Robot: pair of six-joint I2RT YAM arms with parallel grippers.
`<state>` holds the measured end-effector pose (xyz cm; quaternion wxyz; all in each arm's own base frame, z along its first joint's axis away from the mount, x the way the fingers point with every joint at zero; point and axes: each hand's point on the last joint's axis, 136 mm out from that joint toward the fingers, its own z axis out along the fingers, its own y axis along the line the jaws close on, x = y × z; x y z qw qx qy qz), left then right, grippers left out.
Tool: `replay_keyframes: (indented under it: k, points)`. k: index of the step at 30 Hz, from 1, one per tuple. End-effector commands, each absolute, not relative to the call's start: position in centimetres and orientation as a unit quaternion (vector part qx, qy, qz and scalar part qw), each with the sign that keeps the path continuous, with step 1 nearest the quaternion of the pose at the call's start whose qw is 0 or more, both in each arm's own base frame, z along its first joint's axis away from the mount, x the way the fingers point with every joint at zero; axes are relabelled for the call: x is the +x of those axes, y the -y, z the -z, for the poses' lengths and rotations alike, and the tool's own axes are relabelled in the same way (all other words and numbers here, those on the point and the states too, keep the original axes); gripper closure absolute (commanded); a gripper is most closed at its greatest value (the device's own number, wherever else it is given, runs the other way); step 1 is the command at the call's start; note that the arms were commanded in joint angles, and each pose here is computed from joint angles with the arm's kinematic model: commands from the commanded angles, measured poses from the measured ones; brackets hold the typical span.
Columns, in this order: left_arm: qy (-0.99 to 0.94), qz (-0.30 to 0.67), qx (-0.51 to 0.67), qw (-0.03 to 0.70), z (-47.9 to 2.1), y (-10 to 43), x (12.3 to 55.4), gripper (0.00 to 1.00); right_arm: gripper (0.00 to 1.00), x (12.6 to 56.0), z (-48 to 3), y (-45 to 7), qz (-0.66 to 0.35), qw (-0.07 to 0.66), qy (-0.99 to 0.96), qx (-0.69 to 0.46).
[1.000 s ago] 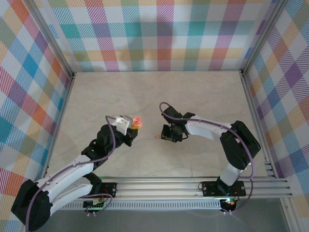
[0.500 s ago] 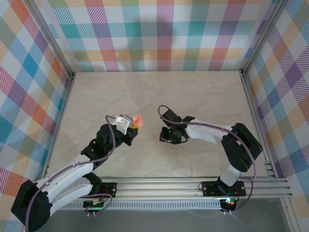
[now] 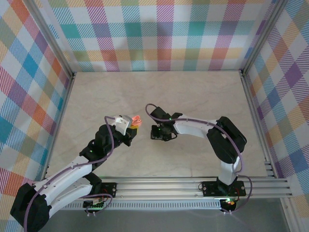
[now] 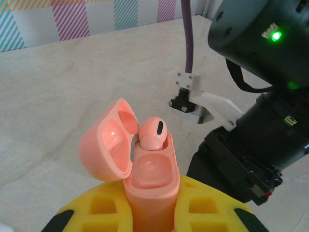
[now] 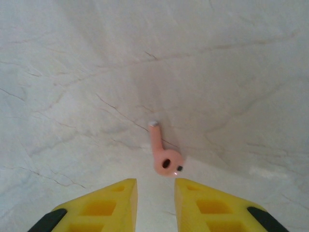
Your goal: Insert the wireless bluetooth earbuds into the charging case
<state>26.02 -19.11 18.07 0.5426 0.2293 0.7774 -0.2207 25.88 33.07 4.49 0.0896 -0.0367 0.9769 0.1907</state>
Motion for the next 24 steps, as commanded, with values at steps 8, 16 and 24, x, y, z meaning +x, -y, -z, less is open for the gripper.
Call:
replay_keyframes:
  k: [8,16,24]
  points:
    - [-0.767,0.212,0.231,0.56,-19.6,19.0,26.6,1.0,0.73,26.6,-3.3,-33.3,-0.175,0.065,-0.978,-0.088]
    - [-0.769,0.211,0.233,0.557,-19.5,19.1,26.7,1.0,0.73,28.0,-2.4,-30.1,-0.153,0.059,-0.984,-0.062]
    - [-0.771,0.208,0.231,0.556,-19.5,19.1,26.8,1.0,0.75,29.3,-2.9,-28.4,-0.159,0.08,-0.981,-0.08]
